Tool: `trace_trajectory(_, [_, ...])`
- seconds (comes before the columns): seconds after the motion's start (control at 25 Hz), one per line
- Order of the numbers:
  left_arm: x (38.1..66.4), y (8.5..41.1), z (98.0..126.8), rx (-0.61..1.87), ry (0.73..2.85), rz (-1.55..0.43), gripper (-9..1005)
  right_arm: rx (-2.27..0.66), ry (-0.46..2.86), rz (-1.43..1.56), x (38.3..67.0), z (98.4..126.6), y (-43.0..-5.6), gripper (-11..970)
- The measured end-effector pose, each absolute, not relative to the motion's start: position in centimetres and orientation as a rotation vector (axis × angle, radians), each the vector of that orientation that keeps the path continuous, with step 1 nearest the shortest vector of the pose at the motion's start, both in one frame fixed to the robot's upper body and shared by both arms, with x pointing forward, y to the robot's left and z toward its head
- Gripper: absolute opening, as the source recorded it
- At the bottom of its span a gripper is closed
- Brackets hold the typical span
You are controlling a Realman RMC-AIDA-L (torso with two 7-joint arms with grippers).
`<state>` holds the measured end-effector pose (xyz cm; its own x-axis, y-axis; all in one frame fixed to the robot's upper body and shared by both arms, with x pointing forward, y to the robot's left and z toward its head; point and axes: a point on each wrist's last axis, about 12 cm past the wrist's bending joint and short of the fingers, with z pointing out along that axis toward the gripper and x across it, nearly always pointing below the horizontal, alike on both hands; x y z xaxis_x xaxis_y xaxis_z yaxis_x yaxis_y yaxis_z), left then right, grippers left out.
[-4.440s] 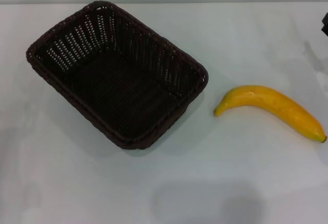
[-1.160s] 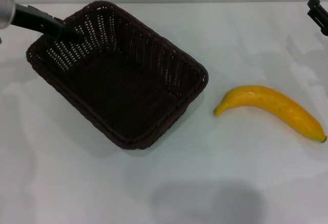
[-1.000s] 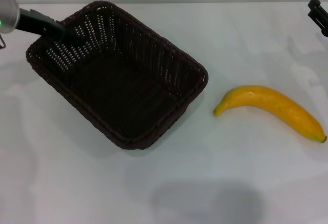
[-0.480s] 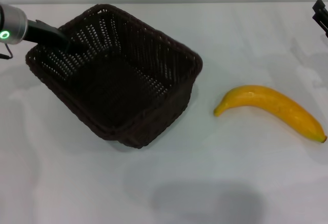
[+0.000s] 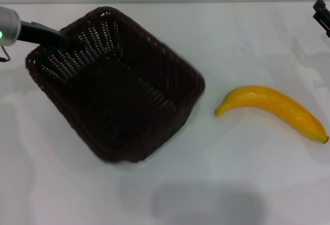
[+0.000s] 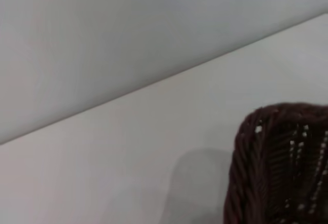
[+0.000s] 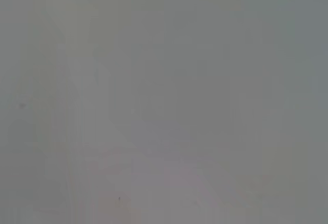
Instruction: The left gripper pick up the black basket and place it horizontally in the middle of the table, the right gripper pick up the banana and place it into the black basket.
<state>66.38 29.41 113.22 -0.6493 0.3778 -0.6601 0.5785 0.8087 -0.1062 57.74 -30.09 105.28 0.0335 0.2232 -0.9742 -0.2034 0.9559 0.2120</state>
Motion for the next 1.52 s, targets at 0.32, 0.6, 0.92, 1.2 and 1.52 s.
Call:
trace_trajectory(0.32, [65.7, 30.0, 114.0, 0.66, 2.343, -0.495, 332, 0.02, 1.502, 0.328, 57.6, 105.2, -30.2, 870])
trace_trajectory(0.6, [64.8, 30.9, 114.0, 0.562, 2.382, -0.59, 296, 0.041, 1.5, 0.356, 57.6, 105.2, -30.2, 870])
trace_trajectory(0.92, [62.9, 34.3, 115.3, 0.315, 2.253, -0.851, 274, 0.041, 1.505, 0.355, 57.4, 105.1, -30.3, 869])
trace_trajectory(1.2, [60.3, 37.7, 114.3, 0.011, 2.123, -0.99, 233, 0.046, 1.509, 0.347, 57.3, 105.0, -30.5, 869])
trace_trajectory(1.52, [57.3, 38.7, 110.7, -0.322, 2.006, -1.114, 226, 0.048, 1.508, 0.341, 57.3, 105.0, -30.6, 869])
